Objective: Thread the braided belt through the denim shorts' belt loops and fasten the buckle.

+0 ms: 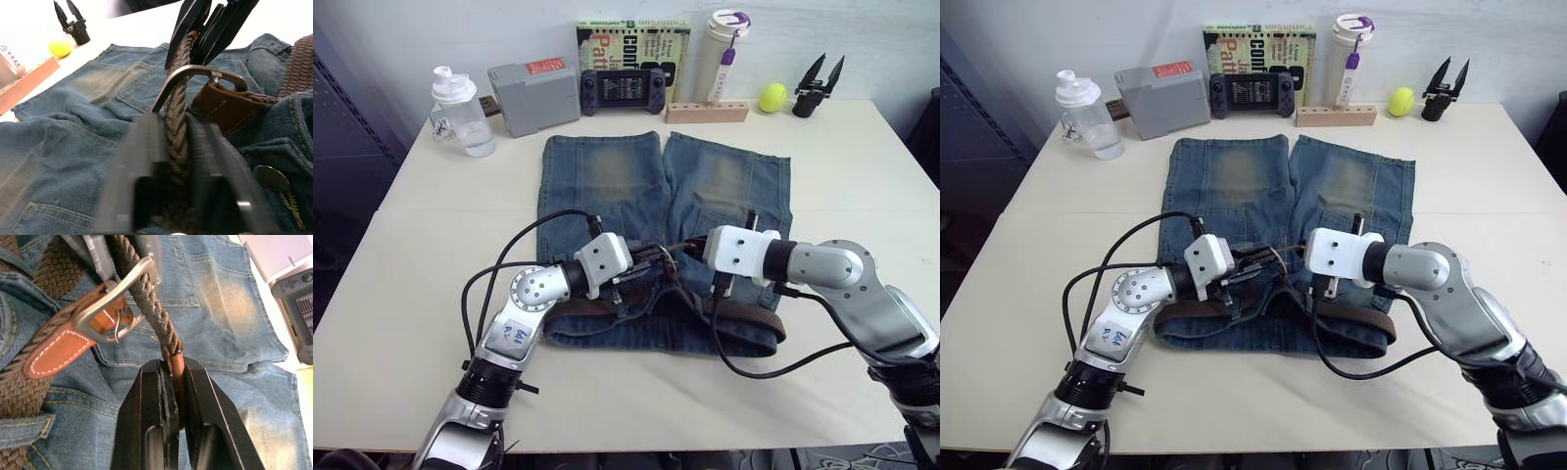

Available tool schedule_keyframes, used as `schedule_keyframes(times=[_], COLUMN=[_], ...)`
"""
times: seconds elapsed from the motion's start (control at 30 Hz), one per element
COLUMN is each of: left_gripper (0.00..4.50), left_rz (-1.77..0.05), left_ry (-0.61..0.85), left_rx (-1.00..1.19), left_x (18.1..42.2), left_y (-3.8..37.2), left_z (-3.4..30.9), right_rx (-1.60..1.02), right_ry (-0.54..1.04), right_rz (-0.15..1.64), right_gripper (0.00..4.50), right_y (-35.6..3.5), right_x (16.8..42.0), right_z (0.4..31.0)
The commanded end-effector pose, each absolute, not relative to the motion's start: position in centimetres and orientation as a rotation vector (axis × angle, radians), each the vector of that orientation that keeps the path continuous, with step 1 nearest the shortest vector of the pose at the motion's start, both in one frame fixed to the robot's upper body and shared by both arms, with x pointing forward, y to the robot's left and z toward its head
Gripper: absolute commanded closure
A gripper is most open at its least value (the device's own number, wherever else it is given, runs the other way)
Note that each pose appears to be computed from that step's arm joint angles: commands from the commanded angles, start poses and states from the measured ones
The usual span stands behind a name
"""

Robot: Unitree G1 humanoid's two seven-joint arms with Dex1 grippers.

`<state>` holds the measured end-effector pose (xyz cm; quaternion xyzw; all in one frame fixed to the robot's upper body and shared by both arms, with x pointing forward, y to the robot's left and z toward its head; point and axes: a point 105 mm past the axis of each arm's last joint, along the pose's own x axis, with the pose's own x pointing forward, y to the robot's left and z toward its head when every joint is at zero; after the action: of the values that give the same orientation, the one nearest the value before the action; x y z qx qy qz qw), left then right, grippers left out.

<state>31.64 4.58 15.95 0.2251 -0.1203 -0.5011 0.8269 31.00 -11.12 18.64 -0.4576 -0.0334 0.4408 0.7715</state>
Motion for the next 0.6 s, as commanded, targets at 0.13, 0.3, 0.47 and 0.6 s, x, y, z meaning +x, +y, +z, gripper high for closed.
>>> schedule_keyframes(times=[0.13,0.3,0.47,0.6], left_gripper=[0.65,0.92,2.94,4.46], left_rz=[-1.084,-1.027,-1.001,-1.025], left_ry=[-0.242,-0.116,0.016,0.151], left_rx=[0.289,0.155,0.263,0.450], left_x=[31.1,32.4,33.6,33.3], left_y=[8.6,13.8,15.1,15.2], left_z=[19.5,19.0,15.1,11.0], right_rx=[-0.983,-0.964,-0.947,-0.926], right_ry=[-0.116,-0.114,-0.137,-0.186], right_rz=[0.886,0.870,0.860,0.830], right_gripper=[4.50,4.50,4.50,4.50], right_y=[-11.6,-11.9,-11.9,-13.0], right_x=[31.1,31.0,30.8,30.5], right_z=[19.7,19.5,19.7,21.1])
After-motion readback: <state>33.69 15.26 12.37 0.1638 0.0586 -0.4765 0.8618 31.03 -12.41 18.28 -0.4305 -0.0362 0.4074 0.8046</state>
